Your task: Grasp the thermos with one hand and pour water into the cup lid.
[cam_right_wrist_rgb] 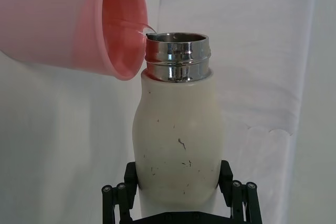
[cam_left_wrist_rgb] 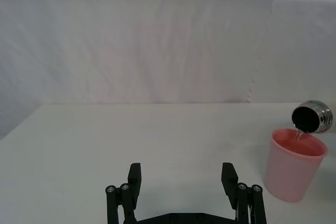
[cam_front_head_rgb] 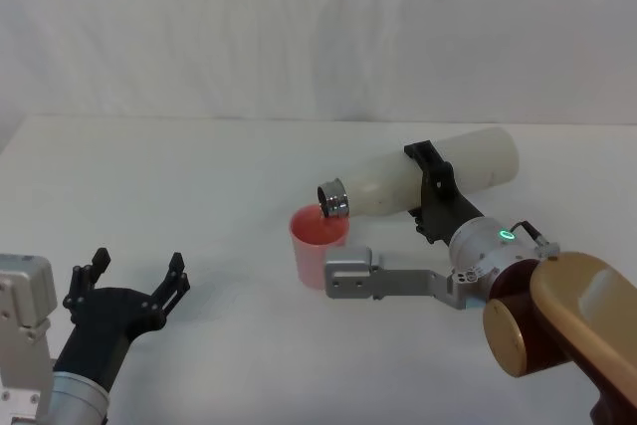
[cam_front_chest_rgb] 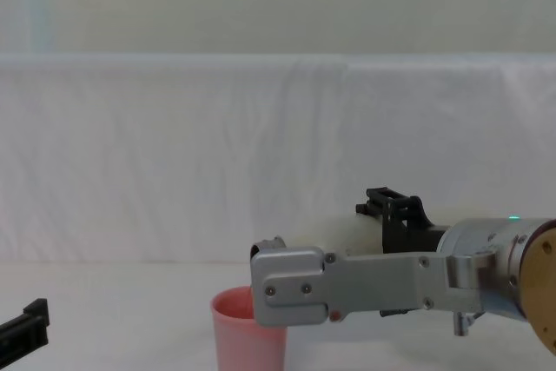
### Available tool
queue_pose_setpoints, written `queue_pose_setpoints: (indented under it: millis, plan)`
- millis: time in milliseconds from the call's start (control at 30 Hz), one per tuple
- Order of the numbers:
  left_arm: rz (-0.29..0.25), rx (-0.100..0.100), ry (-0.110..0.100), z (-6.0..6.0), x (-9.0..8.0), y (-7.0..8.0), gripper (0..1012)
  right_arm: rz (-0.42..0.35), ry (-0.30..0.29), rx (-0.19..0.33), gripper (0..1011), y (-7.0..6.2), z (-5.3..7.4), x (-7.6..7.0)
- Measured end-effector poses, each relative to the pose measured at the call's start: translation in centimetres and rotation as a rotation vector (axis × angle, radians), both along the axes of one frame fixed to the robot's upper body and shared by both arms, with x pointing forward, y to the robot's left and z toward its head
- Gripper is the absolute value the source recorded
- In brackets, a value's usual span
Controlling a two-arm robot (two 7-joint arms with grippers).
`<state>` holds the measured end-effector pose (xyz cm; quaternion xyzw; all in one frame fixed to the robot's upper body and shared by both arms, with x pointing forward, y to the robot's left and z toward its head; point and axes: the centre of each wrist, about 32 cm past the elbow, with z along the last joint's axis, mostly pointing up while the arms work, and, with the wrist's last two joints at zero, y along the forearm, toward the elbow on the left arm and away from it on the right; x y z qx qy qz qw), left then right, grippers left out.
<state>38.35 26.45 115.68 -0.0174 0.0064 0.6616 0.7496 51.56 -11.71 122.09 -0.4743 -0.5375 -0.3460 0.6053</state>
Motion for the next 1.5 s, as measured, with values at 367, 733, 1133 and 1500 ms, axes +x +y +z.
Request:
queue_pose_setpoints:
  millis: [367, 733, 1133, 1500]
  plan:
    - [0.0, 0.0, 0.0, 0.0, 0.0, 0.0, 1001, 0.001, -0.003, 0.003, 952, 0.06, 0.13, -0.05]
    - [0.0, 0.0, 0.0, 0.0, 0.0, 0.0, 1001, 0.001, -0.009, -0.003, 952, 0.07, 0.41, -0.15]
    - [0.0, 0.0, 0.0, 0.0, 0.0, 0.0, 1001, 0.002, -0.011, -0.012, 952, 0.09, 0.43, -0.23]
    - [0.0, 0.0, 0.0, 0.0, 0.0, 0.0, 1001, 0.002, -0.011, -0.017, 952, 0.06, 0.39, -0.25]
